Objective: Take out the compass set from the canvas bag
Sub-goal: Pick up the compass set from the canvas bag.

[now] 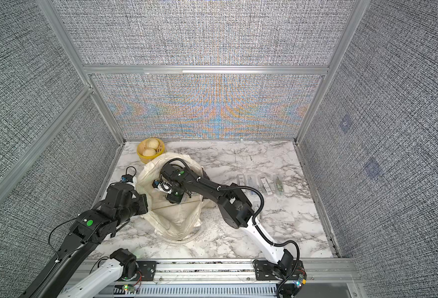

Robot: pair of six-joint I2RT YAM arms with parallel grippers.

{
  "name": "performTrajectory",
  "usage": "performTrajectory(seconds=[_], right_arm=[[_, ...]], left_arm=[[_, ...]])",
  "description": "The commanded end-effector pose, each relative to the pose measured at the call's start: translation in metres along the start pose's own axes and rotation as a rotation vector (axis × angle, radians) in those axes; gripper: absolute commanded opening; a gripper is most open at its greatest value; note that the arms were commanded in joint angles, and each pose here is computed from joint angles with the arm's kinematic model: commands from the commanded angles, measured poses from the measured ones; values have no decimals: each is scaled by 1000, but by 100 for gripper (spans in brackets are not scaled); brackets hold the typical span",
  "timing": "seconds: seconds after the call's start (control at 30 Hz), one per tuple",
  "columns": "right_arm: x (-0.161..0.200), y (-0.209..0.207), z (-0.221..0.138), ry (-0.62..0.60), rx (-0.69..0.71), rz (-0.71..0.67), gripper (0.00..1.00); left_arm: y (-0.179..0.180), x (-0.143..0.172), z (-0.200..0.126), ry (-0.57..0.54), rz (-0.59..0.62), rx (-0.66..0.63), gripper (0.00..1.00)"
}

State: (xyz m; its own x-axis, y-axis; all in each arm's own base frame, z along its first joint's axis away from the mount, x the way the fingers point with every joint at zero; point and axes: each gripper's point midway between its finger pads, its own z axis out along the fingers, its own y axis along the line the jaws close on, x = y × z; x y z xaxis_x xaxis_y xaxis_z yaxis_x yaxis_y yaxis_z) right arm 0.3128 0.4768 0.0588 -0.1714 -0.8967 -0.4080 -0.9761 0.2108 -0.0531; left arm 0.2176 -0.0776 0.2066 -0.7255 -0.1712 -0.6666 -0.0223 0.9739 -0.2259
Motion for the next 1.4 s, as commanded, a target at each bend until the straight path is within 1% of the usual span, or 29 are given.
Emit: performTrajectory(seconds=[0.0, 0.17, 0.4, 0.7, 0.83, 0.97, 1.17, 1.2, 1.27, 1.37], right_arm=[[2, -1, -18, 16, 14, 32, 47], [1, 2, -34, 9, 18, 38, 47], [15, 9, -56, 62, 43, 81, 47], [19, 35, -111, 36, 53, 104, 47], [30, 48, -138, 35, 61, 112, 47], [41, 57, -172, 25, 81, 135, 47], [56, 70, -246, -72, 116, 211, 47], [62, 70, -259, -86, 139, 233, 47], [79, 61, -285, -114, 229, 295, 45], [109, 53, -320, -182, 329, 386, 45]], left_arm=[[1, -6, 0, -25, 7, -11, 0], [1, -5, 1, -23, 9, -11, 0], [1, -6, -1, -31, 6, -9, 0], [-3, -11, -3, -52, -9, 14, 0], [-7, -17, -5, -62, -13, 28, 0], [-9, -23, -8, -81, -9, 32, 0], [-13, -29, -8, -97, -8, 45, 0], [-14, -29, -8, -99, -7, 48, 0], [-15, -31, -9, -103, -2, 53, 0], [-18, -34, -10, -113, 11, 69, 0]])
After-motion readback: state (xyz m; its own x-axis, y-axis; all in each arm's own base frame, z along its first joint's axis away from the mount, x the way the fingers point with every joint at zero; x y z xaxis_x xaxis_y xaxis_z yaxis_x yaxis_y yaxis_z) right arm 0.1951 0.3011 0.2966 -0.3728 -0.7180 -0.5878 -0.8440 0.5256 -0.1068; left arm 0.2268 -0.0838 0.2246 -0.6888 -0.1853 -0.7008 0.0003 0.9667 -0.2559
